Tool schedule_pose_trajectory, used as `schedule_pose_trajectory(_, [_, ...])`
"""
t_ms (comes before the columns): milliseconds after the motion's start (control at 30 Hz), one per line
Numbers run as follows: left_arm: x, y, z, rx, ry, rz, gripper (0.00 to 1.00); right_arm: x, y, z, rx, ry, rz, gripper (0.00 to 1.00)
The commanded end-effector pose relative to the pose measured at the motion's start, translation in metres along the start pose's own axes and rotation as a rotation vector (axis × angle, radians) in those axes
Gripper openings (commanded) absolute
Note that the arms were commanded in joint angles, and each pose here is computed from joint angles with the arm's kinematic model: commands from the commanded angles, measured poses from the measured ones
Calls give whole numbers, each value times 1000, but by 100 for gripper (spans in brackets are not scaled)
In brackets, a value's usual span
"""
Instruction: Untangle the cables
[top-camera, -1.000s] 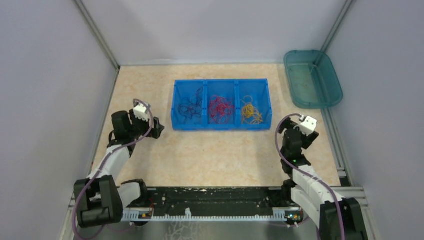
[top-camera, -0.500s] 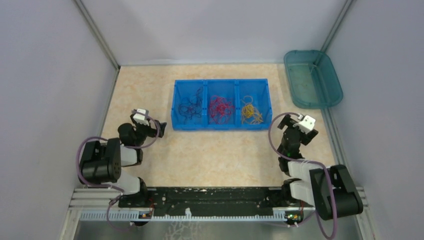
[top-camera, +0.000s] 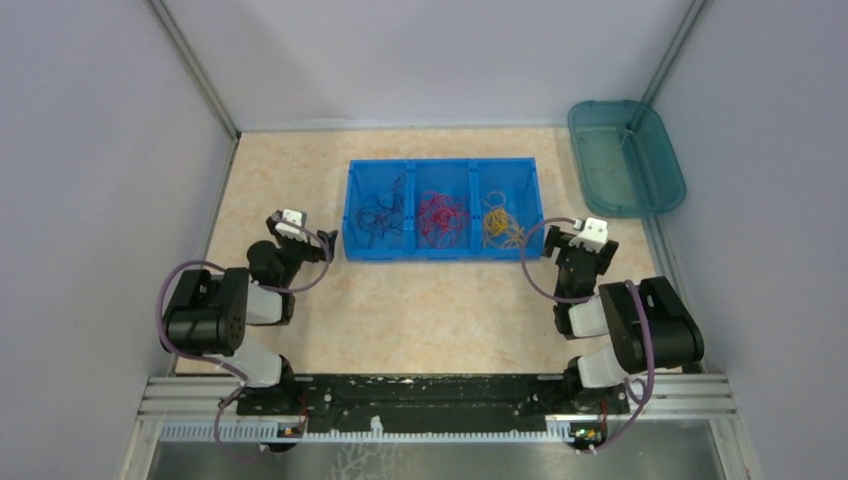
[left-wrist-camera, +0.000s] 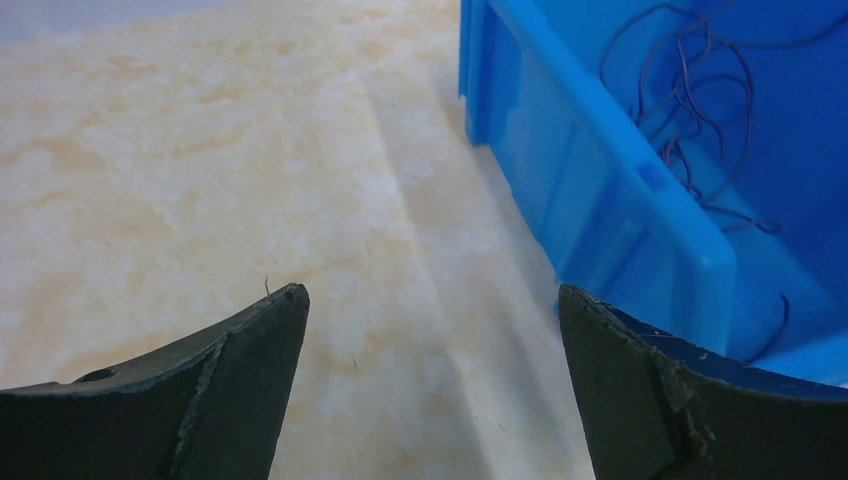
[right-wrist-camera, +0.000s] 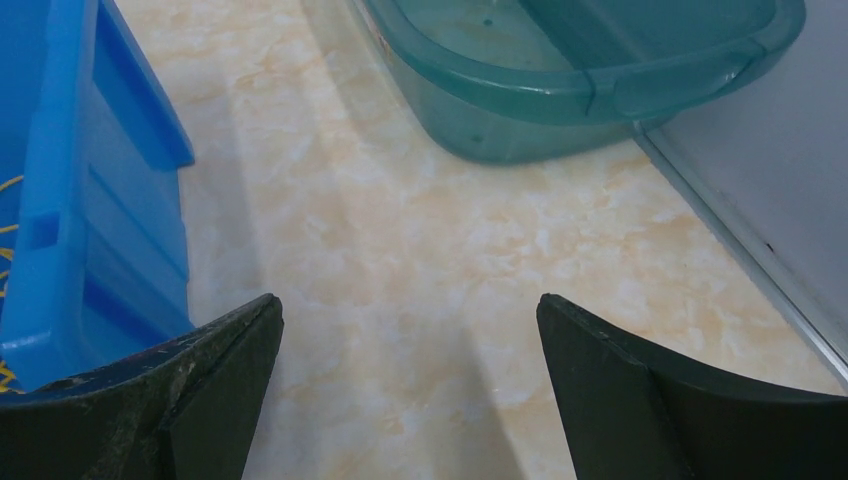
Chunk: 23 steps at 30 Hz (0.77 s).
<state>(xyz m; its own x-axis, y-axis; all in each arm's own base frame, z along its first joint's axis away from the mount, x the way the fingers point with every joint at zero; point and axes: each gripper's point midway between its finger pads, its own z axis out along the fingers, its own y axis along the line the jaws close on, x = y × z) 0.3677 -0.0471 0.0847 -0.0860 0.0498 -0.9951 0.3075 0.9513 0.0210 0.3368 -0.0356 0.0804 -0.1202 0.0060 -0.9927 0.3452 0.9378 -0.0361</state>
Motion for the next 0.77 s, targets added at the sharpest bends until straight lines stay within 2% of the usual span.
schedule_pose_trajectory(0, [-5, 9, 7, -45, -2, 29, 100, -30, 7, 12, -34, -86, 55, 99])
schedule_pose_trajectory(733, [-6, 10, 7, -51, -6, 32, 100, -31, 7, 11, -35, -97, 52, 99])
